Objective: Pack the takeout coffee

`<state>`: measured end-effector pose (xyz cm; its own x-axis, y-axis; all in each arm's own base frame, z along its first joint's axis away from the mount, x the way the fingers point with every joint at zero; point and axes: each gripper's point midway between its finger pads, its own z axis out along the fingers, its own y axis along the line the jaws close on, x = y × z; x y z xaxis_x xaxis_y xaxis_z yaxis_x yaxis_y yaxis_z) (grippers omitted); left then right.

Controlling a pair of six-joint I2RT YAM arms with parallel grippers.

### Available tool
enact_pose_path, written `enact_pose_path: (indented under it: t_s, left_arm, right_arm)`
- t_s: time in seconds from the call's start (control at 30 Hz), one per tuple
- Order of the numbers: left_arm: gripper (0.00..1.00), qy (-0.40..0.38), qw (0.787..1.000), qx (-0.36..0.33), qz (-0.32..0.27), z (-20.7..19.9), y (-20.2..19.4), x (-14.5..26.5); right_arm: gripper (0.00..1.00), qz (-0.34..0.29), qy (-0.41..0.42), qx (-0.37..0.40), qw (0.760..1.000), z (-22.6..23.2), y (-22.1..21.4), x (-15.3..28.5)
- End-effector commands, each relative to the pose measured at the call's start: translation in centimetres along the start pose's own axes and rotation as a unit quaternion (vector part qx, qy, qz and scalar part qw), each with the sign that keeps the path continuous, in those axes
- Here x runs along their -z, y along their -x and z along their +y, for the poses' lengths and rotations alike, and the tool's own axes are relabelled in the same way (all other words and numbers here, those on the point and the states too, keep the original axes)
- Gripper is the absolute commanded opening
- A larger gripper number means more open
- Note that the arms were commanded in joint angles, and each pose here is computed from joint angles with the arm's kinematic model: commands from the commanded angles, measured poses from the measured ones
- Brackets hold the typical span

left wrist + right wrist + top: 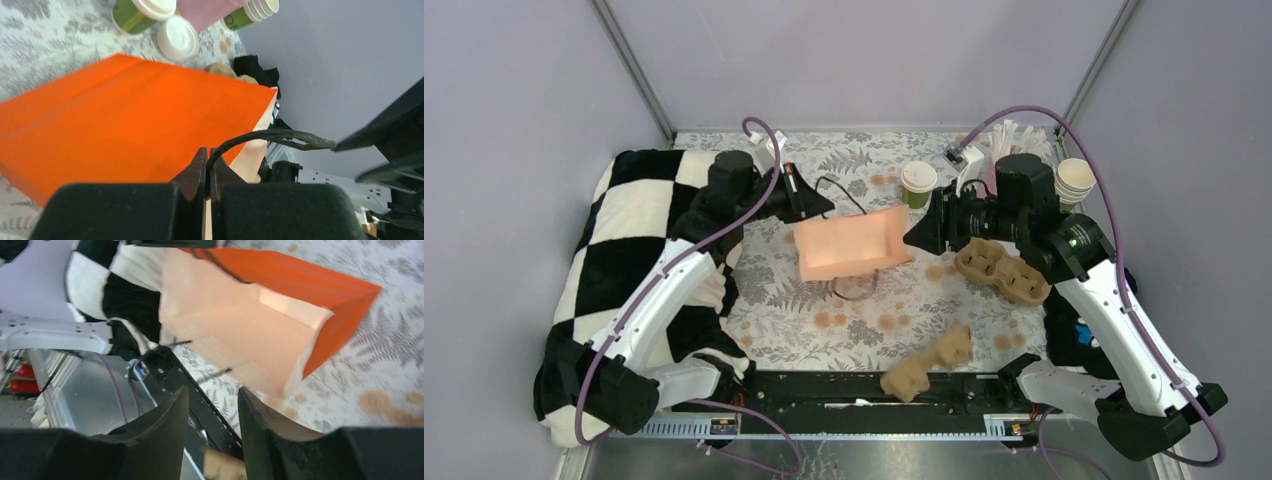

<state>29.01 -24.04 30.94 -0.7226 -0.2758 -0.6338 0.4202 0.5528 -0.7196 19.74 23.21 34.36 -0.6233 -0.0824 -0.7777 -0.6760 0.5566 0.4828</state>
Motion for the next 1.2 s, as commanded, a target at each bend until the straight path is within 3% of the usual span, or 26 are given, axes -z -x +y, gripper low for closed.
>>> enact_pose_path:
  t_s: [0.0, 0.1, 0.2, 0.37, 0.47, 0.53, 0.7, 0.83, 1.03, 1.17]
  left_arm:
    - [0.0, 0.03, 0.999, 0.013, -0.041, 0.0, 0.0, 0.8]
    - [0.0, 0.107, 0.99, 0.025, -0.085, 2.4, 1.5, 1.4]
    - [0.0, 0.163, 0.982, 0.03, -0.089, 3.9, 2.6, 1.4]
    - [0.0, 0.208, 0.973, 0.043, -0.091, 5.7, 2.8, 1.2]
    - [0.0, 0.209, 0.973, 0.042, -0.091, 5.7, 3.2, 0.9]
    - [0.0, 0.222, 0.97, 0.038, -0.096, 6.0, 3.5, 1.1]
    - [0.0, 0.24, 0.965, 0.019, -0.106, 6.2, 4.4, 1.7]
    - [0.0, 0.24, 0.965, 0.012, -0.103, 6.2, 4.6, 1.5]
    - [0.0, 0.233, 0.968, 0.003, -0.091, 6.1, 4.5, 1.1]
    - [0.0, 0.229, 0.969, -0.007, -0.091, 5.9, 5.0, 1.1]
  right_arm:
    - [0.48, -0.005, -0.151, -0.047, 0.987, -5.2, -1.8, 1.1]
    - [0.5, 0.071, -0.213, -0.074, 0.972, -8.2, -5.7, 0.8]
    - [0.59, 0.13, -0.268, -0.12, 0.947, -9.7, -8.7, 1.5]
    - [0.78, 0.145, -0.272, -0.152, 0.939, -9.6, -11.4, 2.1]
    - [0.87, 0.205, -0.324, -0.194, 0.903, -10.2, -14.4, 3.9]
    - [0.87, 0.264, -0.332, -0.219, 0.879, -9.7, -16.9, 5.0]
    - [0.87, 0.285, -0.33, -0.266, 0.86, -9.0, -20.5, 5.7]
    - [0.81, 0.379, -0.347, -0.301, 0.804, -9.8, -26.0, 6.0]
    - [0.77, 0.41, -0.366, -0.281, 0.787, -12.1, -27.2, 4.7]
    - [0.66, 0.435, -0.354, -0.29, 0.776, -11.9, -28.1, 3.5]
